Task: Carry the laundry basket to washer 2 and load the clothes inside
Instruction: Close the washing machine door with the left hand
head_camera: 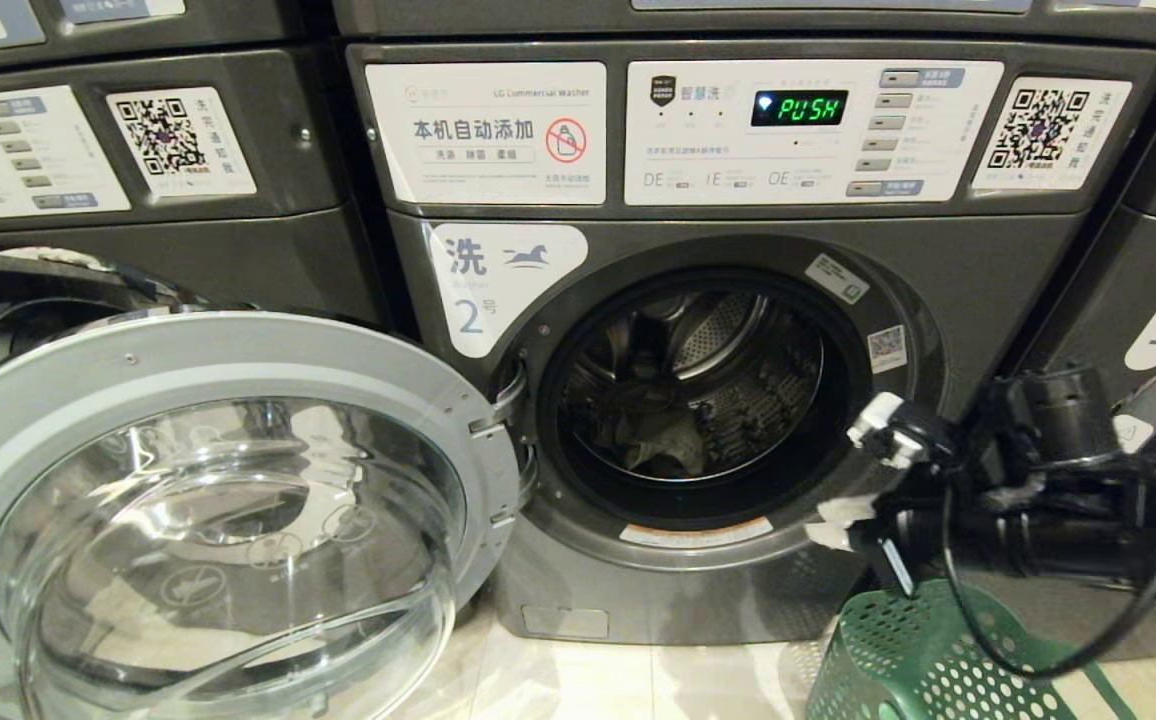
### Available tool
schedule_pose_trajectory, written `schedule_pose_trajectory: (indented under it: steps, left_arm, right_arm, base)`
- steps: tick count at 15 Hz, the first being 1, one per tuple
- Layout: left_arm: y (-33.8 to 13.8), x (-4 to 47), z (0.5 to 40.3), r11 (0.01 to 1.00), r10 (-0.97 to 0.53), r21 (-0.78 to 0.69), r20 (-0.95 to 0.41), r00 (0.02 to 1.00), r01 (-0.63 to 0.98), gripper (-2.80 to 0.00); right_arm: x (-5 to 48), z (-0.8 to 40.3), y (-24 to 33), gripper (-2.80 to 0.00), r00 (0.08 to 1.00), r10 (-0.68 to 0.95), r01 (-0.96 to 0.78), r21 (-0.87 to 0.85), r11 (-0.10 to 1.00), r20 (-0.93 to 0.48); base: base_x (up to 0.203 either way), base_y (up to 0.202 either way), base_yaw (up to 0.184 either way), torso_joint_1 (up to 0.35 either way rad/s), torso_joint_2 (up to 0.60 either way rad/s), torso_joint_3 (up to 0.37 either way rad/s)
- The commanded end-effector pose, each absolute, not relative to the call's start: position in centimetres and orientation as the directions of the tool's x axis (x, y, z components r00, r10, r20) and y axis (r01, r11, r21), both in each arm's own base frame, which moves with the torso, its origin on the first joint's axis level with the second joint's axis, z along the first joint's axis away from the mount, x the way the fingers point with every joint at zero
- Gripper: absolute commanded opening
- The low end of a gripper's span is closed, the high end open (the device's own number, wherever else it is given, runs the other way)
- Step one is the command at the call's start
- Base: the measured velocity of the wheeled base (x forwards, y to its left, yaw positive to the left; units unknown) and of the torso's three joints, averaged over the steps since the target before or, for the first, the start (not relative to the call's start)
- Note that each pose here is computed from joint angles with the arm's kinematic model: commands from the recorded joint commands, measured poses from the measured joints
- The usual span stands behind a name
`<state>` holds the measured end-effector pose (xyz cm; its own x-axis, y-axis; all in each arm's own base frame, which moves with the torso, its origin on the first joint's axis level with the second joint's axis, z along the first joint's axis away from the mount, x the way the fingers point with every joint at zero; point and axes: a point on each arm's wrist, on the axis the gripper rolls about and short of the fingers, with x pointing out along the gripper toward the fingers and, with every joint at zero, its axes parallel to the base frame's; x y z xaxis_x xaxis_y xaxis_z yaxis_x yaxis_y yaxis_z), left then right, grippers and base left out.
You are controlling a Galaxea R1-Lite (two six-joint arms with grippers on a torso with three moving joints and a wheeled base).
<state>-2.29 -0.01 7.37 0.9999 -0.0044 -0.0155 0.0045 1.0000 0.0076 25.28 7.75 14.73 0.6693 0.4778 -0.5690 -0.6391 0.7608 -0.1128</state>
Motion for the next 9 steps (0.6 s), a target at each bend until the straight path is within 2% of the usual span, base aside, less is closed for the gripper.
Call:
schedule_pose_trajectory:
  steps: [1, 3, 5, 6, 9]
  left_arm:
    - [0.0, -2.3, 7.4, 1.0, -0.005, 0.008, -0.015, 1.0, 0.005, -2.8]
    - [0.0, -2.3, 7.4, 1.0, -0.005, 0.008, -0.015, 1.0, 0.005, -2.8]
    - [0.0, -2.3, 7.4, 1.0, -0.005, 0.008, -0.015, 1.0, 0.005, -2.8]
    - [0.0, -2.3, 7.4, 1.0, -0.005, 0.008, -0.015, 1.0, 0.005, -2.8]
    - [0.0, -2.3, 7.4, 1.0, -0.005, 0.008, -0.015, 1.0, 0.005, -2.8]
  right_arm:
    - [19.6, 18.2, 6.1, -2.8, 0.73, 0.472, -0.608, -0.155, 0.779, -0.494]
    - [14.8, 19.7, 4.5, -2.8, 0.797, 0.396, -0.515, -0.17, 0.84, -0.457]
    - [10.6, 19.5, 2.9, -2.8, 0.863, 0.277, -0.386, -0.197, 0.901, -0.422]
    - [8.5, 18.4, 2.3, -2.8, 0.879, 0.234, -0.341, -0.205, 0.918, -0.415]
    - [4.4, 11.7, 0.9, -2.8, 0.872, 0.146, -0.268, -0.205, 0.942, -0.468]
  base:
    - [0.0, 0.0, 0.0, 0.0, 0.0, 0.0]
    - [0.0, 0.0, 0.0, 0.0, 0.0, 0.0]
    - [0.0, 0.0, 0.0, 0.0, 0.0, 0.0]
    - [0.0, 0.0, 0.0, 0.0, 0.0, 0.0]
    - [0.0, 0.0, 0.0, 0.0, 0.0, 0.0]
